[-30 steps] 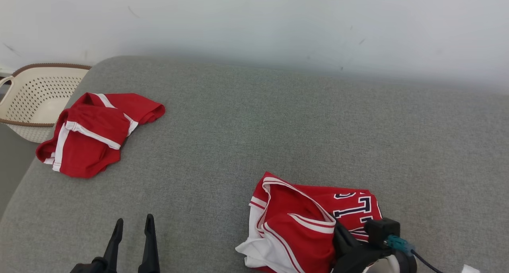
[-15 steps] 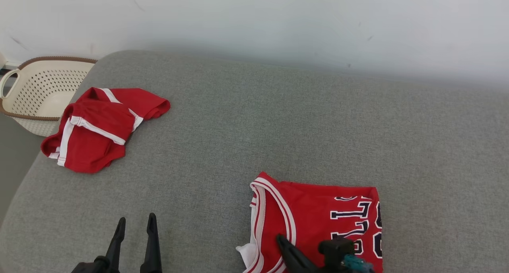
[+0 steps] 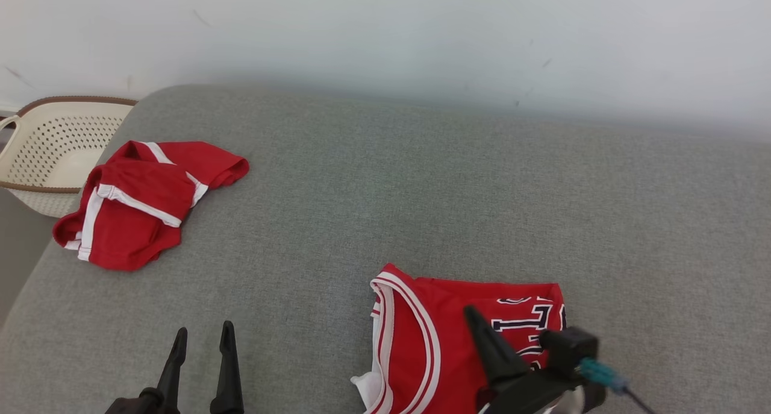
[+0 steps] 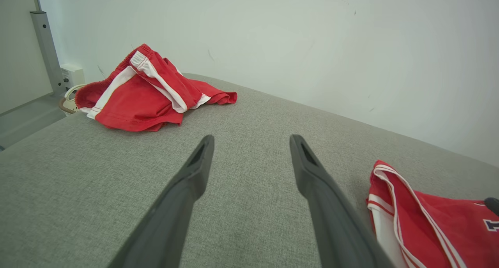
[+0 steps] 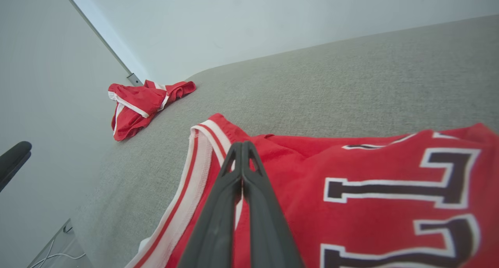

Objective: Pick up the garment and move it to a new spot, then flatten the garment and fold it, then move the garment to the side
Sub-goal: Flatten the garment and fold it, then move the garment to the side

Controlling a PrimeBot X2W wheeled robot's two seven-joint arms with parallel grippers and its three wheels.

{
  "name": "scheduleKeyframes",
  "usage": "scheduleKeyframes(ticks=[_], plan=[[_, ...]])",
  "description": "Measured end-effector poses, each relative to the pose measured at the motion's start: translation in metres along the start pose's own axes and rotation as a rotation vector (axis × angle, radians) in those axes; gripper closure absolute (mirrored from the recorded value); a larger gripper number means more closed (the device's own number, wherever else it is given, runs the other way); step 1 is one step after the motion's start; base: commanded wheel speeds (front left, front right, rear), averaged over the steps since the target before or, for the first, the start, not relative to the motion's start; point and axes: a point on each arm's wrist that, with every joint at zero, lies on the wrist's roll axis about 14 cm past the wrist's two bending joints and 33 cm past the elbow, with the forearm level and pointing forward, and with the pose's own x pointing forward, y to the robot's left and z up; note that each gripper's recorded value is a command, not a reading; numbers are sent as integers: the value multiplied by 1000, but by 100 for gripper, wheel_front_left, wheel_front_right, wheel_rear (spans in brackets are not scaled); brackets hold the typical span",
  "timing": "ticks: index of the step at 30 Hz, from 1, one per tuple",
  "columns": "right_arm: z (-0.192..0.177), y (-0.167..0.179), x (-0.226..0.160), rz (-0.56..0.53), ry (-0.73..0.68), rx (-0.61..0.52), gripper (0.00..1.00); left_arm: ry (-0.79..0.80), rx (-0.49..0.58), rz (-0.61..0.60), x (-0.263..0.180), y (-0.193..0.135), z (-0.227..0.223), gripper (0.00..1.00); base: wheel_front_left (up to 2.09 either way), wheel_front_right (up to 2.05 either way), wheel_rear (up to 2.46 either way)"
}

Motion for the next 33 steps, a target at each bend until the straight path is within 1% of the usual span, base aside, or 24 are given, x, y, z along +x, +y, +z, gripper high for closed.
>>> scheduleKeyframes(ticks=[3, 7, 11, 14, 15, 16, 17, 18, 19, 24, 33], plan=[[22, -26, -6, -66, -63, -36, 100, -5, -3, -10, 1, -3, 1, 0, 0, 0, 0], [39, -57, -22, -159, -113, -74, 100, -8, -7, -16, 3, -6, 2, 0, 0, 0, 0], [46, -77, -37, -231, -134, -98, 100, -13, -10, -26, 4, -9, 3, 0, 0, 0, 0], [41, -88, -47, -276, -125, -91, 100, -11, -11, -29, 4, -10, 3, 0, 0, 0, 0], [37, -89, -50, -285, -115, -86, 93, -12, -11, -30, 4, -10, 3, 0, 0, 0, 0], [36, -91, -53, -294, -113, -82, 66, -11, -11, -30, 4, -11, 2, 0, 0, 0, 0], [36, -92, -54, -299, -113, -84, 53, -9, -12, -30, 4, -11, 2, 0, 0, 0, 0], [35, -93, -55, -301, -111, -85, 9, -6, -11, -30, 3, -11, 1, 0, 0, 0, 0], [32, -93, -56, -304, -98, -84, 0, -3, -11, -31, 3, -11, 0, 0, 0, 0, 0], [17, -97, -61, -316, -30, -62, 0, -1, -11, -32, 4, -11, -1, 0, 0, 0, 0], [-18, -99, -63, -318, 141, 13, 0, 2, -10, -36, 5, -12, -2, 0, 0, 0, 0]])
